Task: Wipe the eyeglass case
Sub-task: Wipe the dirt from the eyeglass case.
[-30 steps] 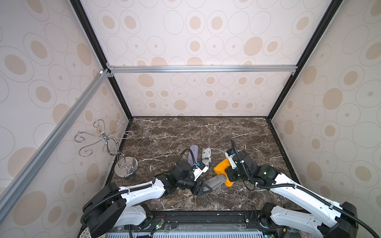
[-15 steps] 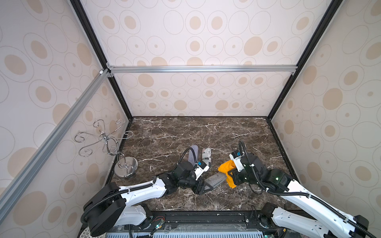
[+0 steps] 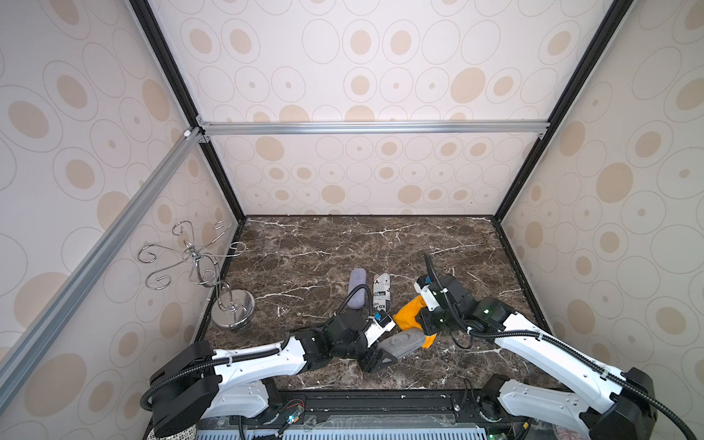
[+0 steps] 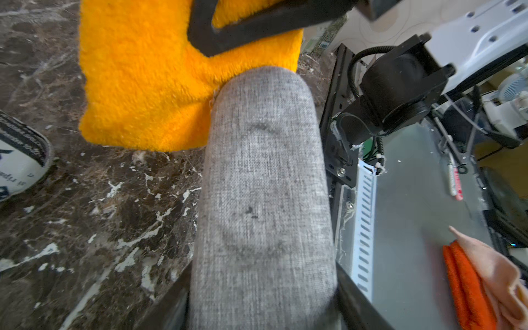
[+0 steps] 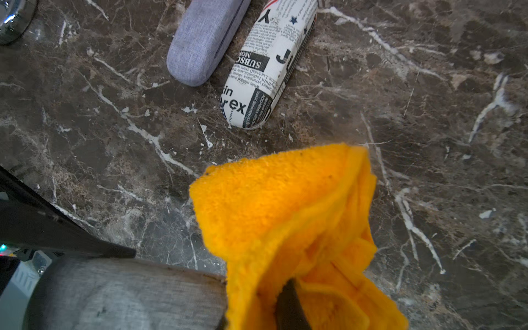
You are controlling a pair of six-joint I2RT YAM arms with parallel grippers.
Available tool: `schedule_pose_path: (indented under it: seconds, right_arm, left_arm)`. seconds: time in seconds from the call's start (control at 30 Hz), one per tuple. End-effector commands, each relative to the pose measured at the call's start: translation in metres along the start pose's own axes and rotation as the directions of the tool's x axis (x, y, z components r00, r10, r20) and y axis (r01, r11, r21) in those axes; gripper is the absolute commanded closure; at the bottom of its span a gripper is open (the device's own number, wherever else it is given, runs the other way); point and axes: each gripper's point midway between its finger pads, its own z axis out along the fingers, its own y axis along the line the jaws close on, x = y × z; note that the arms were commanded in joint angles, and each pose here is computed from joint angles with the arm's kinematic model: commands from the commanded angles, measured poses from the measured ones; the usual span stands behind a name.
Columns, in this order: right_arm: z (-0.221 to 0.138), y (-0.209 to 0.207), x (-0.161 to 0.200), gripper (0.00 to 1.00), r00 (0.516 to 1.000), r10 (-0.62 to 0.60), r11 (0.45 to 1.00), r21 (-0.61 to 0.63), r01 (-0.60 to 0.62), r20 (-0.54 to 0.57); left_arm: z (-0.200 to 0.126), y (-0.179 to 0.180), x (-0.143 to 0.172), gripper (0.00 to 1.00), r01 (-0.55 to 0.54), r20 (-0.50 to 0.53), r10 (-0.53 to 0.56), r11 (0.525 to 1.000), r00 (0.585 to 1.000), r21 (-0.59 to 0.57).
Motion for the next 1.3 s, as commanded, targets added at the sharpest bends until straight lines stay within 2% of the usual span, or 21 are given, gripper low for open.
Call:
schedule_pose_path:
  seconds: [0.0, 0.13, 0.23, 0.33, 0.43, 0.6, 0.77, 0.9, 1.0, 1.13, 1.2, 1.27]
  right_arm:
    - [-0.021, 0.015, -0.013, 1.0, 0.999, -0.023, 0.996, -0.082, 0.026, 0.04]
    - [-0.031, 0.036, -0.007, 1.0, 0.998, -0.06, 0.976, -0.209, 0.059, 0.006]
    - [-0.03, 0.042, 0.001, 1.0, 0.994, -0.095, 0.966, -0.244, 0.079, -0.052]
    - [-0.023, 0.046, 0.01, 1.0, 0.985, -0.123, 0.958, -0.273, 0.088, -0.117]
    - [-0.015, 0.051, 0.014, 1.0, 0.978, -0.136, 0.949, -0.303, 0.083, -0.158]
    - [-0.004, 0.068, 0.012, 1.0, 0.971, -0.146, 0.92, -0.387, 0.064, -0.187]
    - [0.005, 0.096, 0.012, 1.0, 0.955, -0.211, 0.886, -0.452, 0.098, -0.207]
    - [0.013, 0.111, 0.009, 1.0, 0.955, -0.209, 0.869, -0.488, 0.084, -0.209]
    - [0.023, 0.095, 0.007, 1.0, 0.96, -0.177, 0.916, -0.393, 0.079, -0.218]
    - [0.029, 0.039, 0.01, 1.0, 0.966, -0.102, 0.991, -0.114, 0.076, -0.237]
    - [0.028, 0.014, 0.015, 1.0, 0.965, -0.084, 0.996, 0.005, 0.088, -0.25]
    - [0.025, -0.003, 0.02, 1.0, 0.961, -0.067, 0.993, 0.074, 0.09, -0.267]
  left_arm:
    - [0.001, 0.011, -0.026, 0.64, -0.144, 0.045, 0.155, 0.973, 0.987, -0.18]
    - [0.005, 0.017, -0.025, 0.64, -0.26, 0.011, 0.28, 0.904, 0.96, -0.339]
    - [0.006, 0.017, -0.027, 0.63, -0.341, -0.023, 0.366, 0.841, 0.93, -0.421]
    - [0.006, 0.017, -0.028, 0.63, -0.411, -0.067, 0.437, 0.768, 0.897, -0.491]
    - [0.005, 0.009, -0.03, 0.62, -0.466, -0.074, 0.503, 0.725, 0.861, -0.506]
    - [0.002, 0.006, -0.035, 0.62, -0.478, -0.055, 0.532, 0.705, 0.845, -0.524]
    - [0.001, 0.003, -0.04, 0.62, -0.491, -0.049, 0.552, 0.691, 0.832, -0.531]
    - [0.0, 0.001, -0.043, 0.62, -0.49, -0.038, 0.558, 0.692, 0.829, -0.53]
    - [-0.001, 0.002, -0.042, 0.62, -0.486, -0.038, 0.554, 0.693, 0.831, -0.533]
    - [-0.005, 0.009, -0.036, 0.62, -0.48, -0.056, 0.544, 0.682, 0.837, -0.551]
    - [-0.008, 0.014, -0.033, 0.63, -0.475, -0.07, 0.535, 0.672, 0.842, -0.568]
    - [-0.008, 0.017, -0.029, 0.63, -0.476, -0.084, 0.53, 0.667, 0.844, -0.574]
